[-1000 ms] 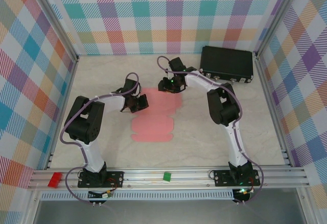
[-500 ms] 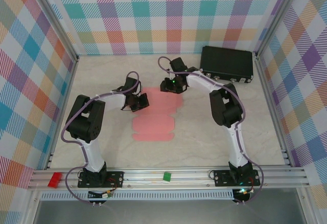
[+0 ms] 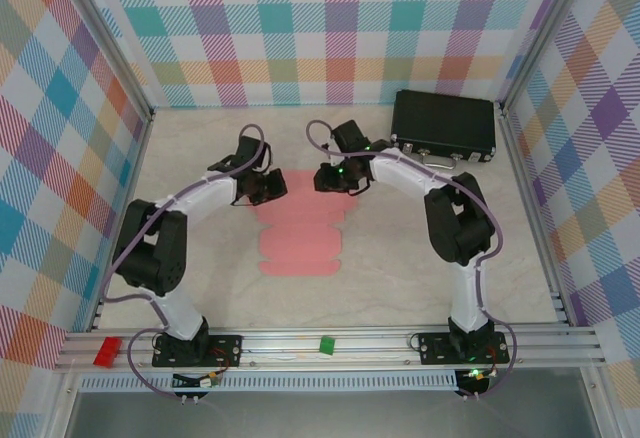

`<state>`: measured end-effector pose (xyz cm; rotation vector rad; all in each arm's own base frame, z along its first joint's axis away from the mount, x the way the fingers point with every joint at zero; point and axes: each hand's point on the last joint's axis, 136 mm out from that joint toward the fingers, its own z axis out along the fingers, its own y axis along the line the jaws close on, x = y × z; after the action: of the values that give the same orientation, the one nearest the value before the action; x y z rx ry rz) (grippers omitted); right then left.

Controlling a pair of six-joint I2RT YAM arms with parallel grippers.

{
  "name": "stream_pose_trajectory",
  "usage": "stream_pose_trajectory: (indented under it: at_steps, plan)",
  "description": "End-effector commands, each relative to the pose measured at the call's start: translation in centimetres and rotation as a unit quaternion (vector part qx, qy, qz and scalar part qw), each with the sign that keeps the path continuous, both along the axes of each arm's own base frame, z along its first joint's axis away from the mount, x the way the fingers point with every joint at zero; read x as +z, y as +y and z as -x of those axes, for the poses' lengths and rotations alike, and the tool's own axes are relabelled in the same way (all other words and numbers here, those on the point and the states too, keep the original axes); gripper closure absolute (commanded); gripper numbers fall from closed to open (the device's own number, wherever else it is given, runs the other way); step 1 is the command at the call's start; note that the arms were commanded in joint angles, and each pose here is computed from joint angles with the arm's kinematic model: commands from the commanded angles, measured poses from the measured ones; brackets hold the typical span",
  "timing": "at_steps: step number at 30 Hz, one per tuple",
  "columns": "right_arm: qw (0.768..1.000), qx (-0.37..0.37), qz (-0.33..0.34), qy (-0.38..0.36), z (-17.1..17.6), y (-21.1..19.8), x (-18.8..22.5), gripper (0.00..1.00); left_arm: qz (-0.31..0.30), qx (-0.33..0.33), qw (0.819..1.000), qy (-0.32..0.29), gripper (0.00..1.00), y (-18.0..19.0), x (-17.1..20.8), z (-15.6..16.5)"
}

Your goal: Fold the paper box

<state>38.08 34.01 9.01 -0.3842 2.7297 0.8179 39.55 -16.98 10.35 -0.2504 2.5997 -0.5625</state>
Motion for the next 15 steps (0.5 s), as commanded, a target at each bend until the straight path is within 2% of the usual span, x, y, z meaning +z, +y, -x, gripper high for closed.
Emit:
stream_pose_trajectory:
  at_steps: [1, 5, 8, 15]
  plan:
    - [0.999, 0.027, -0.009, 0.016, 1.2, 1.8, -1.7, 0.75, -0.064, 0.036, 0.997, -0.001, 0.84, 3.6, 0.3, 2.1]
    - [0.999, 0.033, 0.003, 0.029, 2.1, 2.7, -3.3, 0.78, -0.08, 0.063, 0.995, 0.014, 0.8, 6.3, -0.2, 4.1]
    - [0.999, 0.032, 0.008, 0.038, 2.5, 2.8, -4.2, 0.8, -0.088, 0.065, 0.993, 0.033, 0.73, 7.4, -0.8, 5.7]
    - [0.998, 0.028, 0.023, 0.052, 3.0, 2.3, -5.8, 0.83, -0.052, 0.036, 0.997, 0.047, 0.57, 6.0, -2.5, 6.7]
